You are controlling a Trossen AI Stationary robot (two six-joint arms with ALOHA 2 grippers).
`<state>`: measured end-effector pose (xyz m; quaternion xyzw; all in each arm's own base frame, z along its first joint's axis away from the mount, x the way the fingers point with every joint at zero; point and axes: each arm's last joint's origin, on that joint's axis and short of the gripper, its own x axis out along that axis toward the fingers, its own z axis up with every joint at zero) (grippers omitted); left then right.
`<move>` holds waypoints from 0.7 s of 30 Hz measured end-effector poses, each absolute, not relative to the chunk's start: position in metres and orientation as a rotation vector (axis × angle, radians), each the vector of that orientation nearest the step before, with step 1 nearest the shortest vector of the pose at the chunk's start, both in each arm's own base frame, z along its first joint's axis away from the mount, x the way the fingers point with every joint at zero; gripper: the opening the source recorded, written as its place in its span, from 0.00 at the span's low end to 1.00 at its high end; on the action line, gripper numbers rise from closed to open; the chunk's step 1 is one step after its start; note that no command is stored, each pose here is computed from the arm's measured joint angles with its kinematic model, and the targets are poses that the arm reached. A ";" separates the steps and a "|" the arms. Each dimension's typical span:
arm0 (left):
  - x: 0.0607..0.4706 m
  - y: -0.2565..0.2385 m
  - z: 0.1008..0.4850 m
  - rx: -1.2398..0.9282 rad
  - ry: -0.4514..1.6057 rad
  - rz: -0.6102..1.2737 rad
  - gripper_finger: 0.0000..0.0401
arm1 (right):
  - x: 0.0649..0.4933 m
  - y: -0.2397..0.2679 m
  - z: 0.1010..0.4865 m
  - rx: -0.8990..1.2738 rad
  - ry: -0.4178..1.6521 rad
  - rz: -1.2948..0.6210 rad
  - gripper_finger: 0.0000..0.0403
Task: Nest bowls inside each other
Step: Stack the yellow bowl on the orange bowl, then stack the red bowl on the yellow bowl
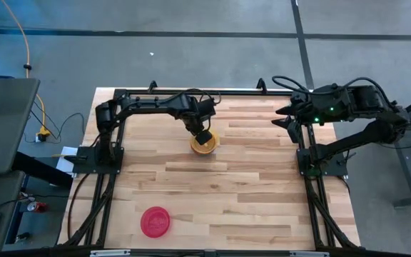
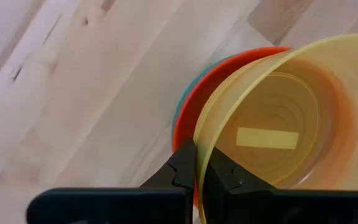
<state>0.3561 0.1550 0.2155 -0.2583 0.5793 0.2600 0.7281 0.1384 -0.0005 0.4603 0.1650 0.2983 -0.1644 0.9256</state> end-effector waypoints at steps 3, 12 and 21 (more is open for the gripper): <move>0.356 0.155 0.215 -0.575 1.278 0.566 0.02 | 0.138 -0.001 0.460 0.330 0.613 -0.335 0.50; 0.357 0.153 0.216 -0.614 1.276 0.503 0.32 | 0.139 -0.001 0.460 0.329 0.613 -0.334 0.50; 0.354 0.152 0.223 -0.605 1.259 0.508 0.57 | 0.139 -0.001 0.460 0.332 0.612 -0.335 0.50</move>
